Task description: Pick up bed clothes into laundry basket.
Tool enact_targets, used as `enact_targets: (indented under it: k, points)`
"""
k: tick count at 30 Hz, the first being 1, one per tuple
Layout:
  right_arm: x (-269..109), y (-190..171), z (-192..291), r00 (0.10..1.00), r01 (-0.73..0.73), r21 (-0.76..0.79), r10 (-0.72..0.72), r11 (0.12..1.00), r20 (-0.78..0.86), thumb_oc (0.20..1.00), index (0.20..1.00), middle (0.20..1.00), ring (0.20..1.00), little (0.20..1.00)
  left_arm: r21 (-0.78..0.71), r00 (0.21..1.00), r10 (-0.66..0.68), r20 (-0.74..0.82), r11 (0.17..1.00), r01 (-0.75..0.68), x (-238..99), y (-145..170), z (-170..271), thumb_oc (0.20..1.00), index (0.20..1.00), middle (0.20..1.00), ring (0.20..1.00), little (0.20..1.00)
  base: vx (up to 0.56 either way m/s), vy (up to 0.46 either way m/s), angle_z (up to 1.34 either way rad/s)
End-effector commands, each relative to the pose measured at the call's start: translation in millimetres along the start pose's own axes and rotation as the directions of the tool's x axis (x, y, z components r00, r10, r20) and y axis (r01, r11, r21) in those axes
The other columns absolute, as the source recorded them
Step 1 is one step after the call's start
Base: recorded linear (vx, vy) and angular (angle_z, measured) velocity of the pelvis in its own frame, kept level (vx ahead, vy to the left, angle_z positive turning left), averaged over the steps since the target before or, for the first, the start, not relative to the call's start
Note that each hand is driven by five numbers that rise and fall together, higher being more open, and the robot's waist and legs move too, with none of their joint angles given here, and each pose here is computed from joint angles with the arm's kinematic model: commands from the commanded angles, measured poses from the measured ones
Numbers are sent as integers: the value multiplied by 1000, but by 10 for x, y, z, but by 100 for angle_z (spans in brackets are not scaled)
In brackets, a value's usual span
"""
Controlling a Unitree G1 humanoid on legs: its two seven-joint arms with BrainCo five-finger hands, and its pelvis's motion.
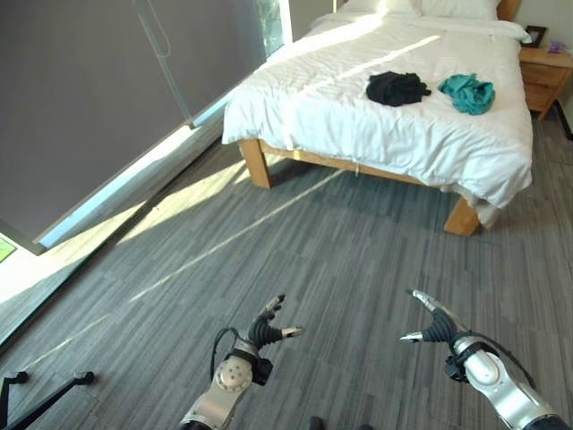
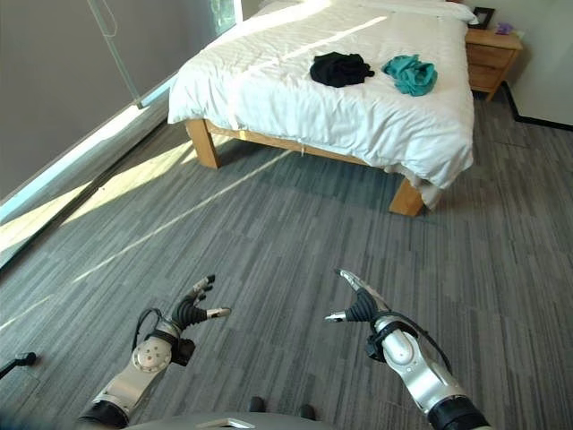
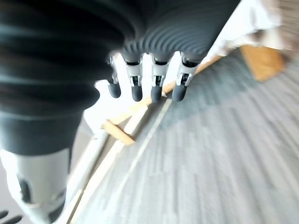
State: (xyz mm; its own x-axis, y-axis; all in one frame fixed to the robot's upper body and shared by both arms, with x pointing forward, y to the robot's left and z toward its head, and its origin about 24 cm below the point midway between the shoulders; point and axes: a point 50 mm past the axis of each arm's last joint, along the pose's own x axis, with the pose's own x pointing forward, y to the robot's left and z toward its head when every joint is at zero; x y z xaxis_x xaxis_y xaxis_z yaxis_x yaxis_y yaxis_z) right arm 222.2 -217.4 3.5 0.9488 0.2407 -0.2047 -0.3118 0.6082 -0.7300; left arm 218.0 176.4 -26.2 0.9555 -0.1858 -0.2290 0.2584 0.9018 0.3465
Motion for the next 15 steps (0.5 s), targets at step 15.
enact_targets:
  k: [15]
  points:
    - [-143,-240,435,966,99,181,-138,979,218,1000,1000,1000,1000,1000,-31,944,2,331,999,8,52,162,663,1000,1000,1000,1000,1000,32,-54,0]
